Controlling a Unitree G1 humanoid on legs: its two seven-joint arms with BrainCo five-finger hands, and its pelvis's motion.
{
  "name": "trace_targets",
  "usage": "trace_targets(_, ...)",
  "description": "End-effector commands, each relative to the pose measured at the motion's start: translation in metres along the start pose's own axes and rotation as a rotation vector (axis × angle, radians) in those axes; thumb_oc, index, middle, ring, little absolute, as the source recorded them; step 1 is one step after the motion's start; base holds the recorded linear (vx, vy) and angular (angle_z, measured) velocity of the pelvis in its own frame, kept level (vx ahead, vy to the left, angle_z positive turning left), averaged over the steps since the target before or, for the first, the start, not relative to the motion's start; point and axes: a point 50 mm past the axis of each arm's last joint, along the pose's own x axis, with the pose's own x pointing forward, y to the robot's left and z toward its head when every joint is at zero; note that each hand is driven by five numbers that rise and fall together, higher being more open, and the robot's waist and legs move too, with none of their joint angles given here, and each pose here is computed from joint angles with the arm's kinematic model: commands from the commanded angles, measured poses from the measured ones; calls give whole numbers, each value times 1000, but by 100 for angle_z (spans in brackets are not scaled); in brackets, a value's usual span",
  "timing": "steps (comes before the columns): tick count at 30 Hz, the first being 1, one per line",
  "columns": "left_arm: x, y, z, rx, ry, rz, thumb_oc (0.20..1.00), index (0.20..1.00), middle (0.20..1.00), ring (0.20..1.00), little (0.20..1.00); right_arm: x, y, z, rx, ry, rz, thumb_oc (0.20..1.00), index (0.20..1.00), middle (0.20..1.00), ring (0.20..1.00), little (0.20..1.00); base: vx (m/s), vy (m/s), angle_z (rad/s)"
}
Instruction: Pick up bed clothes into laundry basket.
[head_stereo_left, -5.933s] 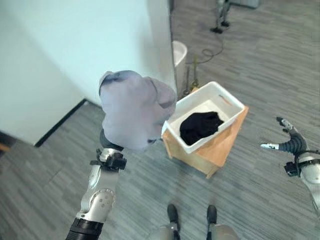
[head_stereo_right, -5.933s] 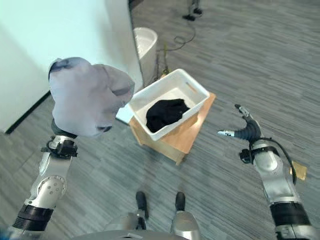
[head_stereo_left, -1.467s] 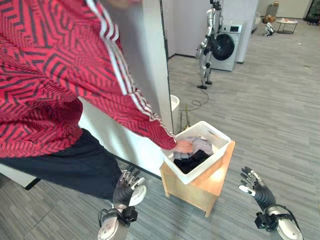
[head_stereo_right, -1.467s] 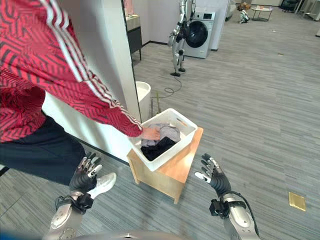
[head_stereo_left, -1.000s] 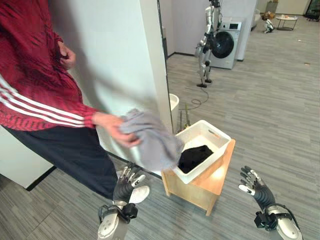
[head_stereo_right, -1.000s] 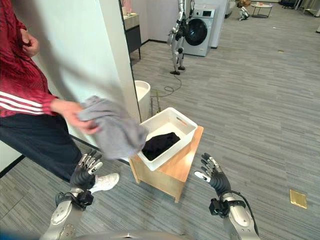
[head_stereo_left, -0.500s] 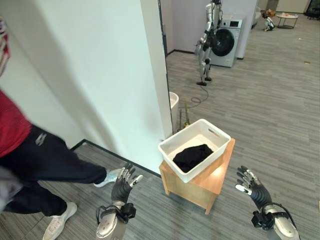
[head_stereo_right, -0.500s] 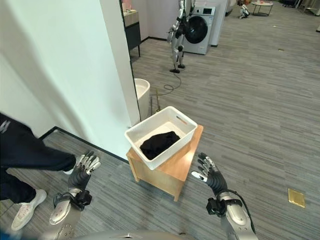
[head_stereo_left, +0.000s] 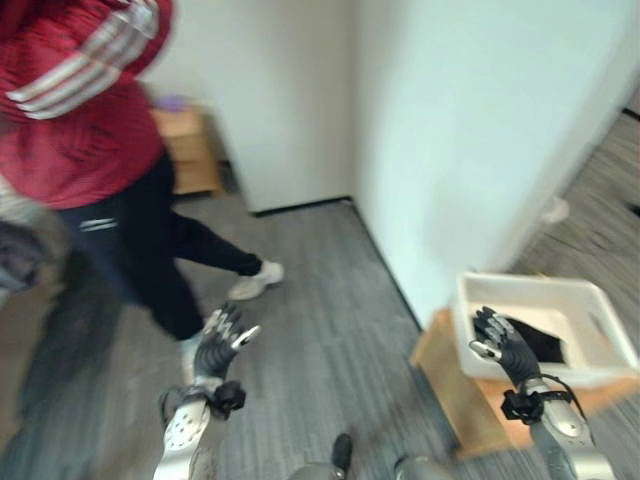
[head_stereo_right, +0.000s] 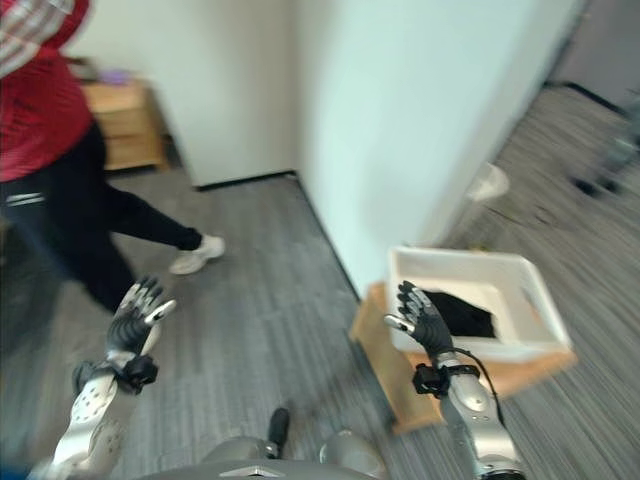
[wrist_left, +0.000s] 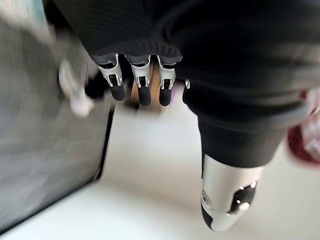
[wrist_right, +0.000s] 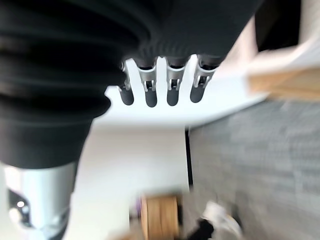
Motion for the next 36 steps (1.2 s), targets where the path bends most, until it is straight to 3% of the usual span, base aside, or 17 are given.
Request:
trace_targets(1,19,-22,21,-99,-123,-80,1000,1000,1000,1000,1000,-1,-9,30,0,-155,-13,1000,1000,1000,1000,1000,-299,-282,151)
trace_targets(10,18,-16,18,-69,-99,-66,1000,1000,1000,1000,1000,0,-14,32,10,-159,-45,1000,1000,1000,1000,1000,-203,-36,125)
trace_targets(11,29,-36,19,-66,-86,-163,1000,1000,1000,1000,1000,-17,-18,19,149,-166,-131,1000,1000,1000,1000,1000,-242,332,97)
trace_targets(14,32,-45,20,-58,-82,-201,1000,1000,1000,1000,1000,-16,-13,13,184,-151,-129,1000,1000,1000,1000,1000,-106,214,340)
trace_targets(23,16,-22,16,-13,-68,-123,1000,1000,1000,1000,1000,-9,6,3,190,-89,-23,1000,1000,1000,1000,1000,-50,126,-11)
trace_targets(36,17,-26,15,-26,-71,-127,1000,1000,1000,1000,1000,-8,14,-3,170,-46,33,1000,1000,1000,1000,1000,-2,47,-6)
